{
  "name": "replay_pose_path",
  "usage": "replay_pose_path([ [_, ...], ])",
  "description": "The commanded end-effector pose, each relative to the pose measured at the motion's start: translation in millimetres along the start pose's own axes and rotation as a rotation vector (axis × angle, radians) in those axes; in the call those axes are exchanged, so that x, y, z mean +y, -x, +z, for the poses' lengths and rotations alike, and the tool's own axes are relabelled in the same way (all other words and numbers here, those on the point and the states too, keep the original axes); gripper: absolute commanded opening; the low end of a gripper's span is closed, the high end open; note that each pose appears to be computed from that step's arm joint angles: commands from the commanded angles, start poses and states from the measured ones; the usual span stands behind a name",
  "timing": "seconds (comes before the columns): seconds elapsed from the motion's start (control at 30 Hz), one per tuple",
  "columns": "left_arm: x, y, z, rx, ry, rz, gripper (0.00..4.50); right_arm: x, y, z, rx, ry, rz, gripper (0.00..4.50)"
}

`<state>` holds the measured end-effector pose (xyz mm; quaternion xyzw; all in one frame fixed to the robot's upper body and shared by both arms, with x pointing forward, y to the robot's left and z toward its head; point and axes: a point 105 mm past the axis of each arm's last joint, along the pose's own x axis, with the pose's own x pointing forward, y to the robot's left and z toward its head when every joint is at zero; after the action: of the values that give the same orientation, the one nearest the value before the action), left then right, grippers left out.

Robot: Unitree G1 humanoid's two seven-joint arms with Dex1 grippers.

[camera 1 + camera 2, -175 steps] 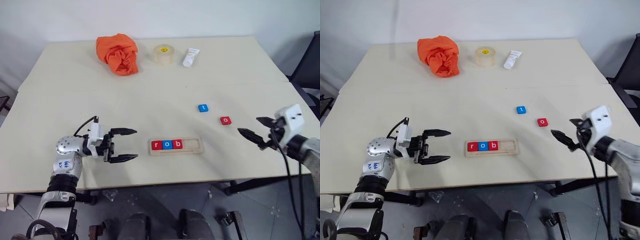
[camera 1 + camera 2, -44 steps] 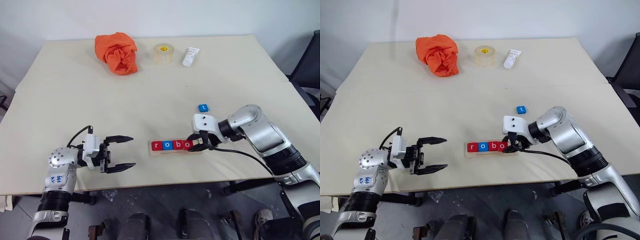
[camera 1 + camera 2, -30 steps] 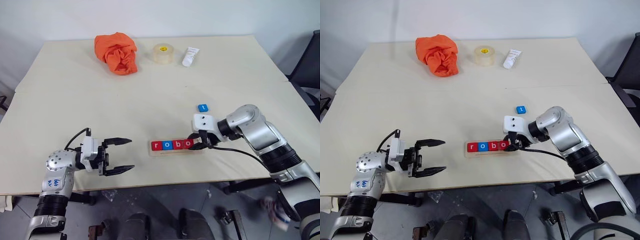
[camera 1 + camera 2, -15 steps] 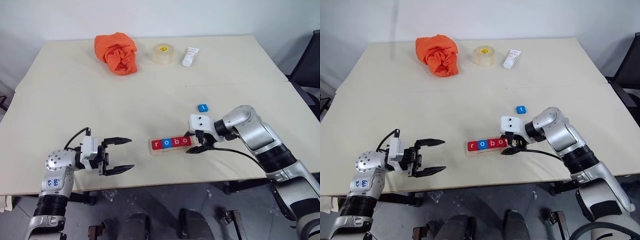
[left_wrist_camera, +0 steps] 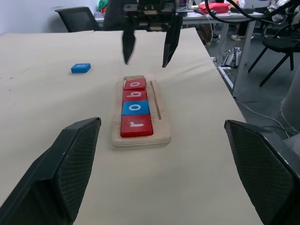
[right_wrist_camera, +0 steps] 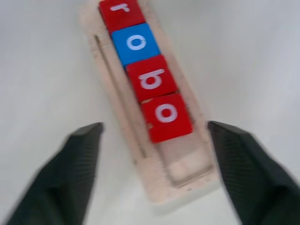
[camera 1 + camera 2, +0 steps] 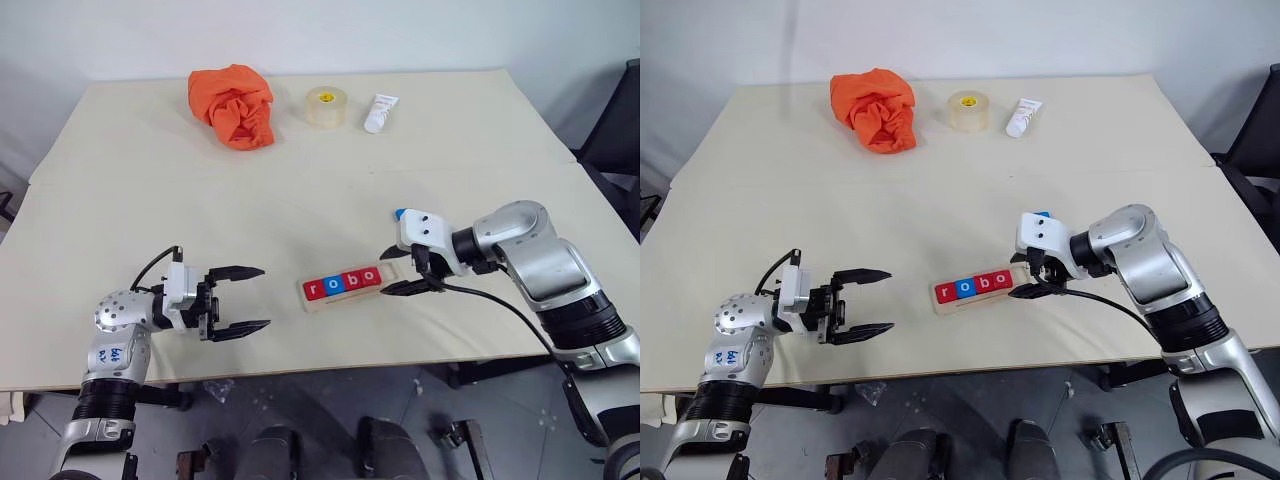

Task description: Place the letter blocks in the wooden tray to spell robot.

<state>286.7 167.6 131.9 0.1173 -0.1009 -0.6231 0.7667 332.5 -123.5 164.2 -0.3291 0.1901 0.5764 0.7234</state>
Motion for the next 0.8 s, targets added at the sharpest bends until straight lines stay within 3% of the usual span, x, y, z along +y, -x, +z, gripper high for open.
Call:
replay_pose_path([
  [0.03,1.6,-0.5,4.3,-0.012,-0.026,-0.009,4.50,-1.9,5.8,4.9,-0.016,0.020,-0.026,2.11],
  [0.23,-0.2,0.1,4.7,-0.010,-0.026,-0.010,4.50,-1.0,-5.1,-1.9,-0.004,0.008,-0.005,0.03],
  [0.6,-5.4,5.9,5.2,0.001,-0.024,0.011,4.50,-3.7,-24.6,-10.5,0.005,0.001,0.022,0.03],
  [0.8,-6.7,6.8,4.9,0.003,-0.022,0.019,4.50,-8.8,-19.5,-7.9,0.000,0.021,0.008,0.03],
])
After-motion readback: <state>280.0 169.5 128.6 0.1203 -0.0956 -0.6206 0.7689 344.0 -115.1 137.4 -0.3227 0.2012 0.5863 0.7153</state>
